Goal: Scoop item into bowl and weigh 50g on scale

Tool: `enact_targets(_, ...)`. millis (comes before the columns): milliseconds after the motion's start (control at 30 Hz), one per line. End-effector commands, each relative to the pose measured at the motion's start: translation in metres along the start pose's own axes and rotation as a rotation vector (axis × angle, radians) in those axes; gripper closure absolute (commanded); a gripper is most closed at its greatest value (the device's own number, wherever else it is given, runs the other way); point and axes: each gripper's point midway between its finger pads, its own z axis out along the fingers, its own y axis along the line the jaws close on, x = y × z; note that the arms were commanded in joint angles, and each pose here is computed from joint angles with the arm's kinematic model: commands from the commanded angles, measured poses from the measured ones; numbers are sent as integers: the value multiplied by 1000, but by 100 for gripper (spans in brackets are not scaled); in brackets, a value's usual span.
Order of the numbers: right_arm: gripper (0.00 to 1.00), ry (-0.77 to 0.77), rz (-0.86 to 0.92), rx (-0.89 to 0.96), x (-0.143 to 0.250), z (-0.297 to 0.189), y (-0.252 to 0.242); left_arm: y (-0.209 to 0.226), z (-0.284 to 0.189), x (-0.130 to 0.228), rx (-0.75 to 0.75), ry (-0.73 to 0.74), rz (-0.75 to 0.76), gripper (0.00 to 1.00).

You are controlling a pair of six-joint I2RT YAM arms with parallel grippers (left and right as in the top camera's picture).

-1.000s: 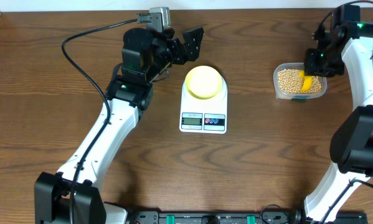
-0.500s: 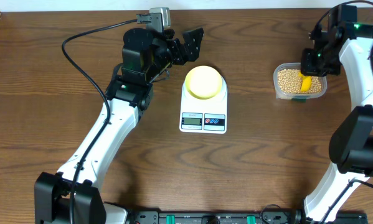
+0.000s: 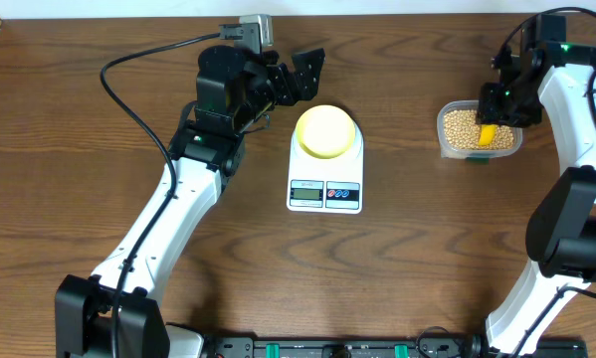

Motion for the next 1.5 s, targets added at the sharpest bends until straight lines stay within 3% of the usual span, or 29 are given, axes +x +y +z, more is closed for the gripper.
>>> enact_targets(0,36,16,-3,12,1,5,-3,-5,-3,-8,7,-19,28,2)
enact_targets(33,30,8,-4,8,-1,2,-2,-5,-3,-8,7,-19,33,2)
enact_targets(267,8,-48,-8,-5,-19,-20,2,-5,-6,-12,-31,18,64,2)
enact_targets(367,1,-67,-9,-4,-25,-24,2,-2,-15,-23,-120,65,109,2)
enact_targets(567,1,-67,-10,-5,-25,-24,2,0,-52,-60,-315,117,238,2)
enact_targets(767,1,-57,-9,-5,-22,-24,2,-3,-66,-66,-348,151,273,2)
enact_targets(1000,1,-57,-9,-5,-22,-24,2,17,-58,-31,-396,276,182,2)
enact_targets(1333,1,-57,-9,-5,-22,-24,2,25,-22,54,-436,450,-232,2)
enact_targets(1467,1,-57,-9,-5,-22,-24,2,22,-3,88,-434,539,-182,2)
